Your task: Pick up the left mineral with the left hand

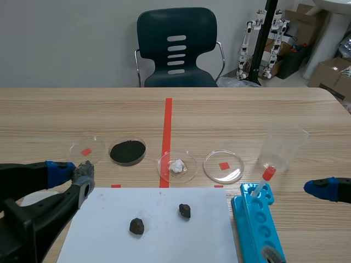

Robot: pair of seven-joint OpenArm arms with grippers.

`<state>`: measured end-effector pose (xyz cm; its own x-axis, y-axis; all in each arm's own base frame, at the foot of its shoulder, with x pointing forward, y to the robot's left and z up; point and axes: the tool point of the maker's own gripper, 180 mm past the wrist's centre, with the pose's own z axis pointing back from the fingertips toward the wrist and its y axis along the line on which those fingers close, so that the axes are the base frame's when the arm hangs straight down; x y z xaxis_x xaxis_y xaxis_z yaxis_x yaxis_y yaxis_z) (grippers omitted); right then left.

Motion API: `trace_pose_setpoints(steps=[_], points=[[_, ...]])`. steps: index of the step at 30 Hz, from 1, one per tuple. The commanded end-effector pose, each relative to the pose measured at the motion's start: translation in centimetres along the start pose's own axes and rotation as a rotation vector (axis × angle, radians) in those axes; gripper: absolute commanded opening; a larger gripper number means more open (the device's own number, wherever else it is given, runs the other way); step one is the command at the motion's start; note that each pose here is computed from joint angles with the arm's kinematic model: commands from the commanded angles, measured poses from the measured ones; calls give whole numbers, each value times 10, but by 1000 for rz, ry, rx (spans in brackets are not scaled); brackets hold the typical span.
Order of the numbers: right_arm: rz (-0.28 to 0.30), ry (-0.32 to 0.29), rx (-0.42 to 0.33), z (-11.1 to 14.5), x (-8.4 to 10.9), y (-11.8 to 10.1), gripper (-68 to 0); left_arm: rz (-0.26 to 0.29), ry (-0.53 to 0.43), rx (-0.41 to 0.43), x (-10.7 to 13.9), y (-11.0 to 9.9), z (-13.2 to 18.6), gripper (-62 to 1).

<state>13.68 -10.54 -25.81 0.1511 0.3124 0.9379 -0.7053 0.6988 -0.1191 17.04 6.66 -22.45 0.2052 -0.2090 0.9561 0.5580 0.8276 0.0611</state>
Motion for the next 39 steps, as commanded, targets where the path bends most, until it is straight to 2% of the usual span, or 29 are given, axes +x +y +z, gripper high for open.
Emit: trace_pose_setpoints(steps=[1, 39], points=[[-1, -23, -4, -1, 6, -1, -88, -9, -40, -3, 12, -3, 2, -483], [-1, -23, -4, -1, 6, -1, -88, -8, -52, -6, 17, -4, 4, -483]])
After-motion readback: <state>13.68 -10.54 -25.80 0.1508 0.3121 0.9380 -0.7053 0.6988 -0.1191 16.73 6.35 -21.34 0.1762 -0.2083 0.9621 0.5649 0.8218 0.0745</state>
